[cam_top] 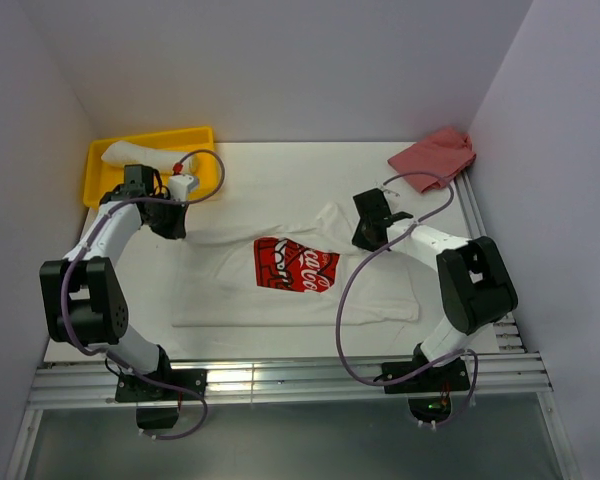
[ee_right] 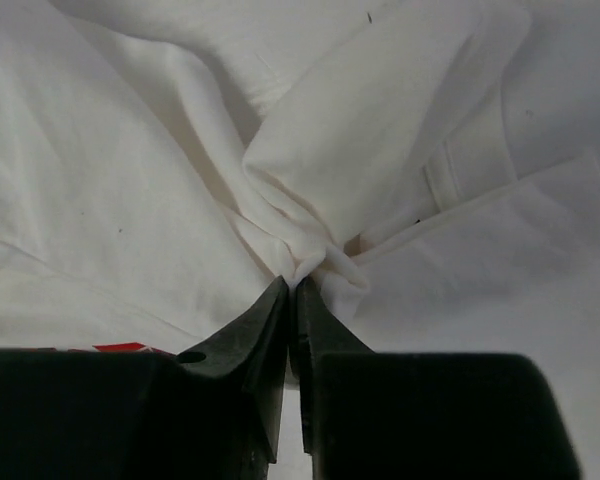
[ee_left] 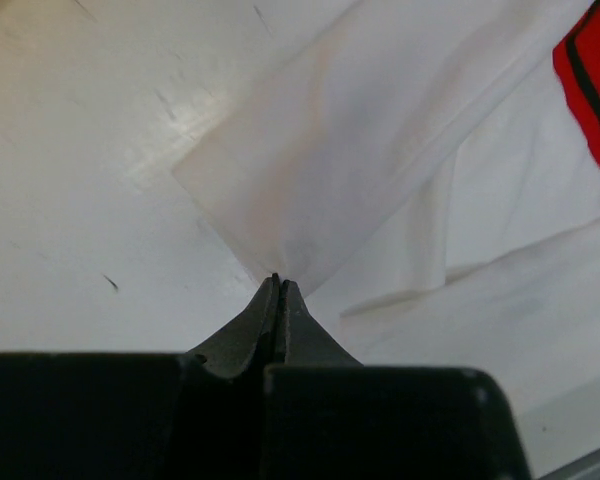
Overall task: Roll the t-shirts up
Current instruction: Fold the tshirt
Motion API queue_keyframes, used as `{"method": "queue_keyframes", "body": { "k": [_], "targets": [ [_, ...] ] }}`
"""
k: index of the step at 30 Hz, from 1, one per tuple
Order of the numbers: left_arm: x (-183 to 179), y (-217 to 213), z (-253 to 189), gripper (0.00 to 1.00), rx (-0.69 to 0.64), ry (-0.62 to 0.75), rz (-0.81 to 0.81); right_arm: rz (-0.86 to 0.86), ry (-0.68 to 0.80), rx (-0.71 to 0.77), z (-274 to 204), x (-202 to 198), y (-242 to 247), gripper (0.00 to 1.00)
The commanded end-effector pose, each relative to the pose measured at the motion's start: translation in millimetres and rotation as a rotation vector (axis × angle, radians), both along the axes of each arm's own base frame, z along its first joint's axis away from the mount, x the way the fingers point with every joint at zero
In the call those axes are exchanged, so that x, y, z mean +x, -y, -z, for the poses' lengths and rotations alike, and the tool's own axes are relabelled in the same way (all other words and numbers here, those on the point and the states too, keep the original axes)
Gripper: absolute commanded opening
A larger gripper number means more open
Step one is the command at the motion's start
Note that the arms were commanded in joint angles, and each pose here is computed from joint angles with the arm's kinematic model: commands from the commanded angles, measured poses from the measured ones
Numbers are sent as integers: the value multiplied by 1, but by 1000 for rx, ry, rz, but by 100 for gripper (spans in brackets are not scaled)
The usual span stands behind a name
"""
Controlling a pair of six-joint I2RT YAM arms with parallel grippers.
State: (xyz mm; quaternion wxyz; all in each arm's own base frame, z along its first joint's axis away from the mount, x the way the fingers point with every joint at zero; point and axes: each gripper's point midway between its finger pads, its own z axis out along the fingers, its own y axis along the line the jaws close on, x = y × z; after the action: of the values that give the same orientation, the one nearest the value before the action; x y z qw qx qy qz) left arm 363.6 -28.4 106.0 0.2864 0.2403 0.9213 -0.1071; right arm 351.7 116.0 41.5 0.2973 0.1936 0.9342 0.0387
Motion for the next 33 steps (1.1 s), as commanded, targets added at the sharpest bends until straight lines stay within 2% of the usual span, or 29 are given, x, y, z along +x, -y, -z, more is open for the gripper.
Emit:
{"method": "queue_keyframes", "body": {
  "k": [1,2,3,5,6,9,11,12,14,15,16,17,19,21,22,30,33],
  "targets": [
    [-29,-2,15,0,25,-55,81,32,49,6,-3,3,-3,16],
    [-33,-2,20,0,30,-68,88,32,39,2,0,2,-3,21],
    [-34,-3,23,0,38,-72,92,35,37,-3,1,1,-3,30],
    [-39,-7,31,0,51,-98,87,37,47,0,-5,2,-3,37],
    [-39,-8,33,0,53,-102,85,38,69,10,-15,8,-6,44],
    [-41,-8,39,0,49,-127,85,33,118,22,-48,23,-11,50],
    [-39,-8,38,0,44,-127,80,23,135,26,-60,34,-16,52],
    [-39,-8,39,0,41,-128,80,12,176,36,-82,50,-23,52],
    [-36,-7,36,0,36,-126,81,-1,124,11,-75,60,-27,54],
    [-36,-7,38,0,34,-134,75,-11,142,14,-90,74,-33,54],
    [-34,-7,36,0,34,-129,72,-24,104,4,-75,81,-38,55],
    [-33,-6,36,0,32,-129,73,-31,133,17,-89,97,-45,56],
    [-30,-6,35,0,29,-128,71,-56,59,-13,-65,105,-51,56],
    [-28,-6,35,0,28,-128,67,-72,53,-17,-67,118,-57,57],
    [-27,-6,35,0,27,-130,67,-81,16,-25,-50,120,-59,57],
    [-22,-6,35,0,19,-134,61,-111,-69,2,-16,126,-74,57],
    [-20,-5,34,0,16,-130,60,-108,-68,7,-14,122,-74,48]
  ]
}}
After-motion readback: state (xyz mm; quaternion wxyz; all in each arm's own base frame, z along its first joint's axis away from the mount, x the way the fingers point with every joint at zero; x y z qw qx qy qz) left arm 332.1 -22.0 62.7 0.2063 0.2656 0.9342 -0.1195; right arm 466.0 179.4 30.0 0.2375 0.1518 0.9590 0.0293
